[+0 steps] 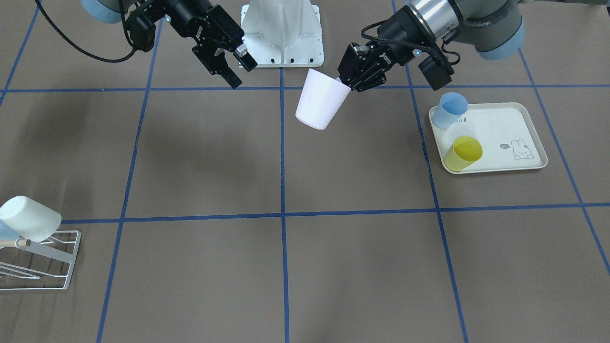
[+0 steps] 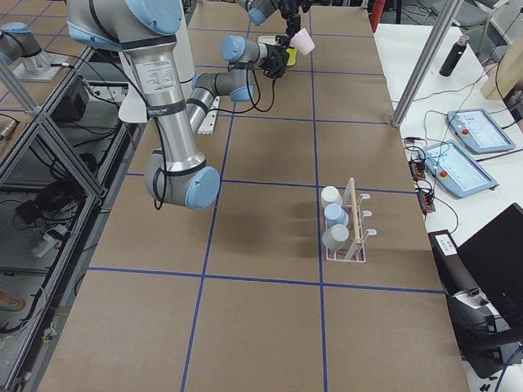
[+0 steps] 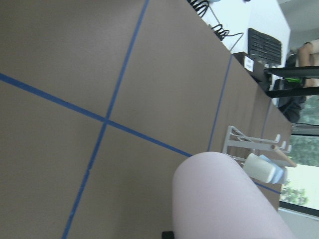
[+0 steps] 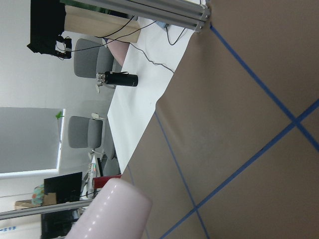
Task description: Transfer IKEA cup to right arm and place on rack
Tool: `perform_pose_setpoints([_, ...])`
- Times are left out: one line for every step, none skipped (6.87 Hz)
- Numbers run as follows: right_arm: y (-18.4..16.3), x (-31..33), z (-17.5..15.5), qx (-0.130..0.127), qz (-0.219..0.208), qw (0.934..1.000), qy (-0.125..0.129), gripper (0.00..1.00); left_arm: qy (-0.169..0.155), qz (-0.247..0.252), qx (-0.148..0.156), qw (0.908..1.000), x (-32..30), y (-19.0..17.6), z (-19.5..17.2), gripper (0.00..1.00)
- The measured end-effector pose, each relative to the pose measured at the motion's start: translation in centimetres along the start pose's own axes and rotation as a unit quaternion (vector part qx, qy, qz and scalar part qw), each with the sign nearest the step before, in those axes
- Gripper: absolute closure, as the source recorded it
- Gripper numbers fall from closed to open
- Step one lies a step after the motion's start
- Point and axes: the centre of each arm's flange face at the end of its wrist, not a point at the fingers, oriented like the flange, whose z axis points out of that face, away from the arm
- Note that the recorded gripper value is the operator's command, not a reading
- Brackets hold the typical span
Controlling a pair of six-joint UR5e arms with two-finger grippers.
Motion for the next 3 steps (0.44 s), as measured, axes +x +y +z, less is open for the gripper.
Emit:
perform_pose_setpoints([0.7, -0.5, -0.3, -0.018, 0.040, 0.9988, -0.020, 0.00, 0.039, -0.003, -0.001, 0.9992, -0.9, -0.4, 0.3, 1.00])
perform_pose_setpoints([1.3, -1.1, -0.1, -0.027, 0.079, 0.9960, -0.031, 0.00, 0.064, -0.001, -0.007, 0.9979, -1.3, -0.2, 0.5, 1.00])
perform_pose_setpoints([1.6, -1.5, 0.3, -0.031, 0.112, 0.9926, -0.036, 0.00, 0.082, 0.002, -0.019, 0.9965, -1.3, 0.6, 0.7, 1.00])
